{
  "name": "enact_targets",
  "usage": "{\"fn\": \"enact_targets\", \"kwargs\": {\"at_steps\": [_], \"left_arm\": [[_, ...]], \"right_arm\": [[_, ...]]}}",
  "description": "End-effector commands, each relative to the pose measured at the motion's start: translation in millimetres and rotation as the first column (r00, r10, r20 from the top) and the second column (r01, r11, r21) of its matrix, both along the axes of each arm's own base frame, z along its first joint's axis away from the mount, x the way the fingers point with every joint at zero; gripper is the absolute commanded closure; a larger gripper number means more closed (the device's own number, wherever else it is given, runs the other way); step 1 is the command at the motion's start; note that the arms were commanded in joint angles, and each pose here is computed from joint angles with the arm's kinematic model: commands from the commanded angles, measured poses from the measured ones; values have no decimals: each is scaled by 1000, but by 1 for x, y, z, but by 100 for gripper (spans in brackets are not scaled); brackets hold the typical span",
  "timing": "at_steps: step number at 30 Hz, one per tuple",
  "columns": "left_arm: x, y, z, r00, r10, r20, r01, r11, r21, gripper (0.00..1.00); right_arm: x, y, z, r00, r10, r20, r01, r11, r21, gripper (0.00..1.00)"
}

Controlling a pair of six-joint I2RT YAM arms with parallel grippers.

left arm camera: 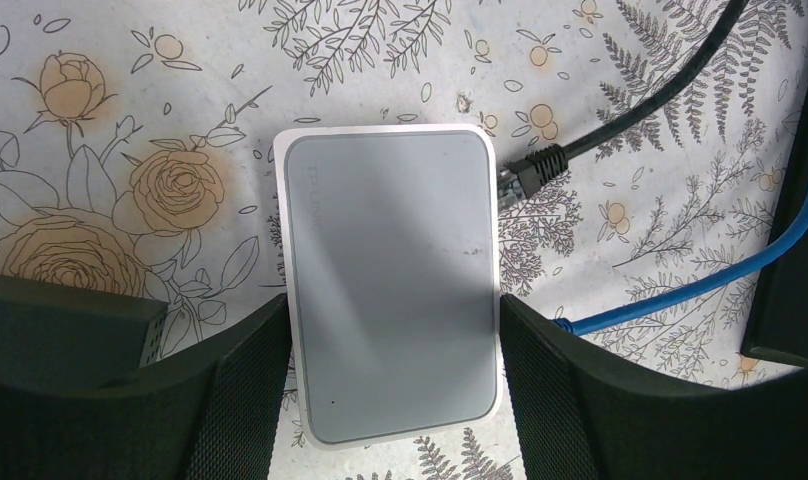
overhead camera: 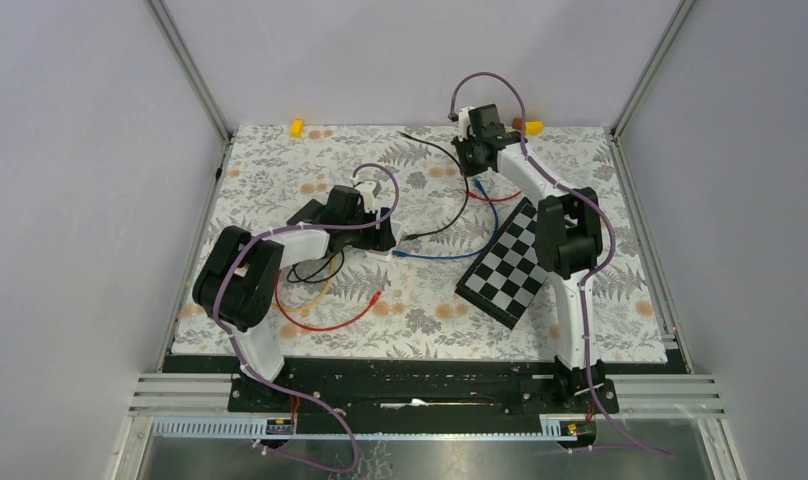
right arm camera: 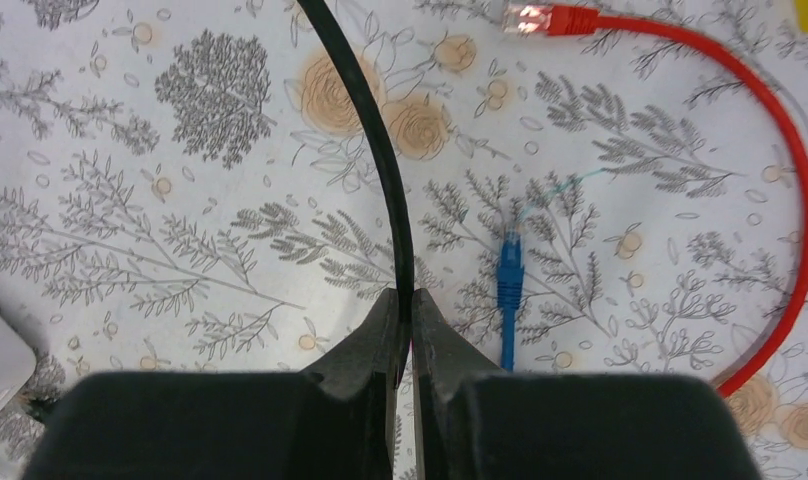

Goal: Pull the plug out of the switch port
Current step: Pick up the connector from the center of the board, then place the connector at the corner of the board.

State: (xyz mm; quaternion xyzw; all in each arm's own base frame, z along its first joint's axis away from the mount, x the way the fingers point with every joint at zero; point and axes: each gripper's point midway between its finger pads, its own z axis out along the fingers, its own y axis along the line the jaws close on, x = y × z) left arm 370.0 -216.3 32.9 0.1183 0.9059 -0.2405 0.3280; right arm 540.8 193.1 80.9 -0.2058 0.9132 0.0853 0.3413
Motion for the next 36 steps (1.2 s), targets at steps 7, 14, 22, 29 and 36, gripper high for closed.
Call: {"fn": "enact_targets", "kwargs": {"at_steps": [7,14,22,29,36], "left_arm": [[-2,2,-7,999,-10,-36,10,1000,2,100],[-2,2,-6,999,-9,-33,9,1000,3,100],[-2,2,-2,1000,-9,-26,9,1000,1,100],[-1,3,-3,1000,-8,-28,8,1000,2,100],[-2,0,-5,999,-12,-41,12,1000,-9,100]], "right_arm": [[56,-43,46,980,-151,126,148,988,38,100],[74,-83,44,961,-251,120,247,968,46,100],[78,-111,6,946,-318,60,316,948,29,100],[76,-119,4,943,-329,52,329,944,22,72],[60,-115,26,958,-281,61,277,959,57,22]]}}
